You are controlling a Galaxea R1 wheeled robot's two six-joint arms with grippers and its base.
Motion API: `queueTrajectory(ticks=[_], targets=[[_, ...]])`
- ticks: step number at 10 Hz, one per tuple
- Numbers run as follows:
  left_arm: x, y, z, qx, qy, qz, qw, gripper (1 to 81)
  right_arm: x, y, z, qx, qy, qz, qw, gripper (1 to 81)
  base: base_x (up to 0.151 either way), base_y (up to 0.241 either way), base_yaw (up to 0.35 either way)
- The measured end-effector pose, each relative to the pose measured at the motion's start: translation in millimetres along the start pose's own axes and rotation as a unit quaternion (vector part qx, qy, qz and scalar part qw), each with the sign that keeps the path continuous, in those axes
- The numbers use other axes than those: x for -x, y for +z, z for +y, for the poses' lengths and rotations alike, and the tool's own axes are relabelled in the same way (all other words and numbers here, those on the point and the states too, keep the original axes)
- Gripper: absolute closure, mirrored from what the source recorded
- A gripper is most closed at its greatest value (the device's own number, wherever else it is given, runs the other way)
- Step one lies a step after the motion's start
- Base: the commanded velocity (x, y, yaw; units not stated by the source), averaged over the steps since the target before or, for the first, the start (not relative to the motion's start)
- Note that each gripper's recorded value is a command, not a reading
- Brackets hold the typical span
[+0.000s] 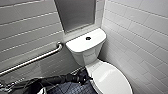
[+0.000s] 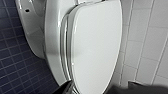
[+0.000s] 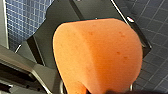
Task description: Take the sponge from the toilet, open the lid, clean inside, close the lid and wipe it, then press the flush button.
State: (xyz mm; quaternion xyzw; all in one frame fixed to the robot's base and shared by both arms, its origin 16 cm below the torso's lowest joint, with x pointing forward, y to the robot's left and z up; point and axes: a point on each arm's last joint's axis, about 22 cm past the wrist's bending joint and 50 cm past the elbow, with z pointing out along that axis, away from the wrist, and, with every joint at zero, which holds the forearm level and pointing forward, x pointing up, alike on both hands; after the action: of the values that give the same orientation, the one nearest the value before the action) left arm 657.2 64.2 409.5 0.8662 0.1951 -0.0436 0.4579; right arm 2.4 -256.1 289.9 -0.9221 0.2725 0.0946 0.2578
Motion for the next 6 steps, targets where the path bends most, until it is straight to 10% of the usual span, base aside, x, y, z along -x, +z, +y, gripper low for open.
queueTrajectory(ticks=[6], targets=[[76.9,-51.6,-102.2,-0.049,0.002,-0.034,0.9982,1.0,12.7,13.0,-3.1,0.051,-0.008,0.027,0.9983,81.1,0.000,0.000,0.000]])
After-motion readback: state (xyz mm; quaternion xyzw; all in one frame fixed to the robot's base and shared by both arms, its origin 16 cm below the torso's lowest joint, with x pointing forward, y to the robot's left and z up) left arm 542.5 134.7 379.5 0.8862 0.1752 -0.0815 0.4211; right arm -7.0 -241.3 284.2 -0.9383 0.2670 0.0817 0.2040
